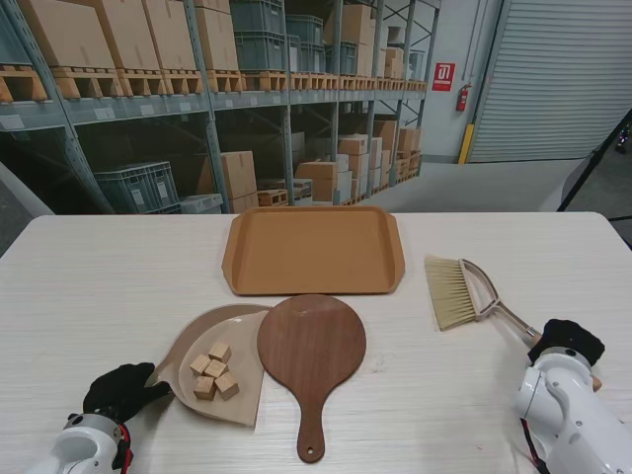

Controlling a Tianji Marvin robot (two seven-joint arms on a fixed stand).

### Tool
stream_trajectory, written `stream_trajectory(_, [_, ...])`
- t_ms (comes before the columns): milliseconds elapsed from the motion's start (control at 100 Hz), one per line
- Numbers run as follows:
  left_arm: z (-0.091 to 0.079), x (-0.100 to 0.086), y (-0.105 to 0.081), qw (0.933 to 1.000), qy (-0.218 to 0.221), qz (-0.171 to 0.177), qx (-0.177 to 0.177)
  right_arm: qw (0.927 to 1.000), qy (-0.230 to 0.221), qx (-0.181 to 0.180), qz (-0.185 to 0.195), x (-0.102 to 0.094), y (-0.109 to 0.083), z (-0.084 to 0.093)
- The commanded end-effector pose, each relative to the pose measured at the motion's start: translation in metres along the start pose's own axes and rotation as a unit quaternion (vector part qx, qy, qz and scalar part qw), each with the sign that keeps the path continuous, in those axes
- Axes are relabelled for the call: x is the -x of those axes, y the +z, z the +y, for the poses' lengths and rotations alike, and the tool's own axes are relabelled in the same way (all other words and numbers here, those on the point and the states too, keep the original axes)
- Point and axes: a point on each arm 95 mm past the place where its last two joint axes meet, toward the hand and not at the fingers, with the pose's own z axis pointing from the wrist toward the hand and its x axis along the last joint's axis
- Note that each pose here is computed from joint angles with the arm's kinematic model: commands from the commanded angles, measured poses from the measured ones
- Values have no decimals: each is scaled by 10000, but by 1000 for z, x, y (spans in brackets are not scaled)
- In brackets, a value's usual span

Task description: Sweep wood blocks off a wooden cutting board into a dustpan and pour them into a container

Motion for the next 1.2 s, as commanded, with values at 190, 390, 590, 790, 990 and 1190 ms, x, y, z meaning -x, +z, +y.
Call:
stream_trajectory(190, [5,-1,-2,9999,-21,-3,129,9997,-26,24,260,-1,-8,2])
stream_trajectory(390, [5,-1,-3,9999,-24,-6,130,9992,-69,21,396,-3,-11,5])
stream_trajectory(590, [5,-1,-3,9999,-26,-11,134,9987,-125,-49,484,-3,-13,5])
stream_trajectory(790, [5,-1,-3,9999,-23,-11,136,9983,-157,-85,554,-3,-14,6])
stream_trajectory(990, [5,-1,-3,9999,-18,-8,139,9976,-160,-49,670,-3,-15,8])
stream_trajectory(1190, [4,-1,-3,9999,-15,-15,135,9956,-64,126,928,-7,-21,18])
